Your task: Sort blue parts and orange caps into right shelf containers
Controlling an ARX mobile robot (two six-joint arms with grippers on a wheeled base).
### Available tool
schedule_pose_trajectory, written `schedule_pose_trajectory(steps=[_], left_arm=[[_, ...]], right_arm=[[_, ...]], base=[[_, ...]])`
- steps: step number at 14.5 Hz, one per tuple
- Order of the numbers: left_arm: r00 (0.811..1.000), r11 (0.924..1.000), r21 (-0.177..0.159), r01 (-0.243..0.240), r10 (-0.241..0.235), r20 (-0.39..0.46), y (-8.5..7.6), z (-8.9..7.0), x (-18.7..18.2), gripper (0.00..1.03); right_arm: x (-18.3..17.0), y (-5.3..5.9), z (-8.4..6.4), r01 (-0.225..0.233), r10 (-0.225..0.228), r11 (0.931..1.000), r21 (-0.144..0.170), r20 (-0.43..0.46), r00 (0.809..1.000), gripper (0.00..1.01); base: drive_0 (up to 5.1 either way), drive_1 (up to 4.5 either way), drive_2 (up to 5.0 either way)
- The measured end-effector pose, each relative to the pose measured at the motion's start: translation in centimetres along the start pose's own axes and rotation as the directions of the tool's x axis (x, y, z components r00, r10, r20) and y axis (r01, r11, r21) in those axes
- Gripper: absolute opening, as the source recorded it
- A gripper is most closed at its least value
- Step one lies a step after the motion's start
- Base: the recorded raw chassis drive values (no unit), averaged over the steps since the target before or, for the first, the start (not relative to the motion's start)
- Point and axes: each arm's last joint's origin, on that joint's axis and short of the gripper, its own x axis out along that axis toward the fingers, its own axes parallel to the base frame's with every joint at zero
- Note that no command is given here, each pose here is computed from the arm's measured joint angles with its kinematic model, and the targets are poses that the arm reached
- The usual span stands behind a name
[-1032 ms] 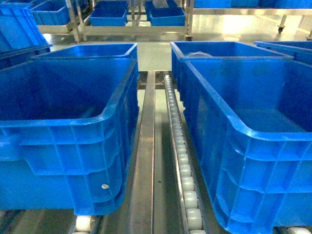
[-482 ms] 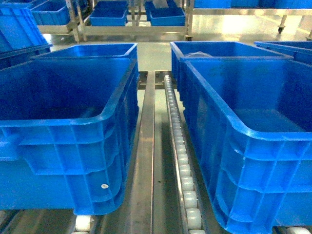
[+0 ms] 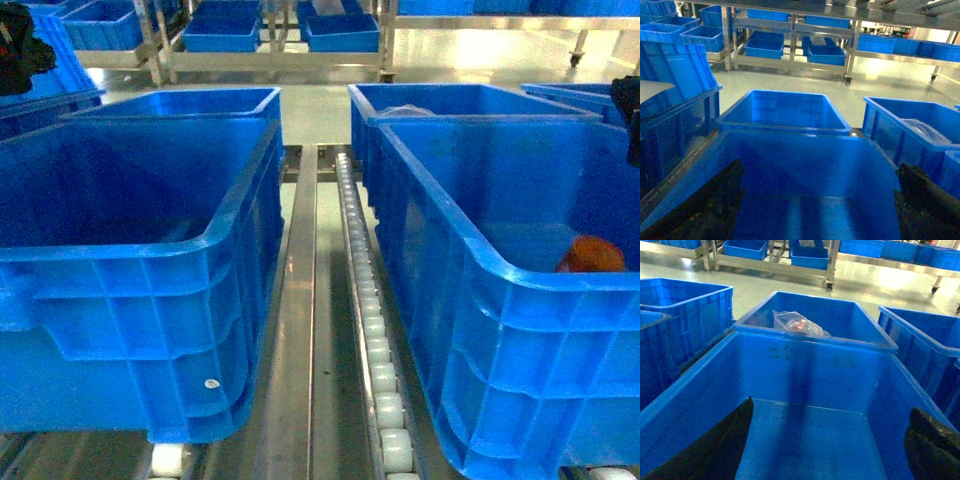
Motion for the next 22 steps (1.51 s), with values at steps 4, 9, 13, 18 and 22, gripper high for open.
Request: schedule_pose_trajectory(steps=[4, 9, 13, 18, 22], left_arm=[[0.997, 0.9982, 0.035, -0.049, 0.051, -0.050, -0.3, -2.0, -3.0, 0.98], [0.997, 0.9985, 0.054, -0.012, 0.017, -0.078, -0.1, -2.5, -8.1, 0.44], [0.996, 0.9984, 0.055, -0.012, 0.017, -0.082, -0.1, -2.9, -11.7, 0.02], [0.997, 0.9984, 0.055, -0.012, 0.016, -0.076, -0.1, -3.6, -14.7, 0.02], [0.996, 0.9984, 0.055, -0.013, 0.017, -0.088, -0.1, -3.7, -16.4, 0.02]], right_arm=[[-1.3, 0.1, -0.7, -0.003, 0.003, 0.9999, 0.015, -0.007, 1.000, 0.98], [-7.3, -1.2, -2.3, 0.061, -0.066, 0.9934, 0.097, 0.049, 0.997, 0.40], [-11.1, -0.9, -3.2, 0.055, -0.059, 0.9935, 0.100, 0.046, 0.997, 0.02], [-14.3, -0.5, -4.5, 0.055, -0.060, 0.9934, 0.101, 0.049, 0.997, 0.02], [-16.1, -0.4, -4.7, 0.055, -0.059, 0.9934, 0.101, 0.043, 0.997, 0.02]], base=[[0.0, 0.00, 0.0], [0.0, 0.00, 0.0], [0.0, 0.00, 0.0], [0.0, 0.00, 0.0], [0.0, 0.00, 0.0]])
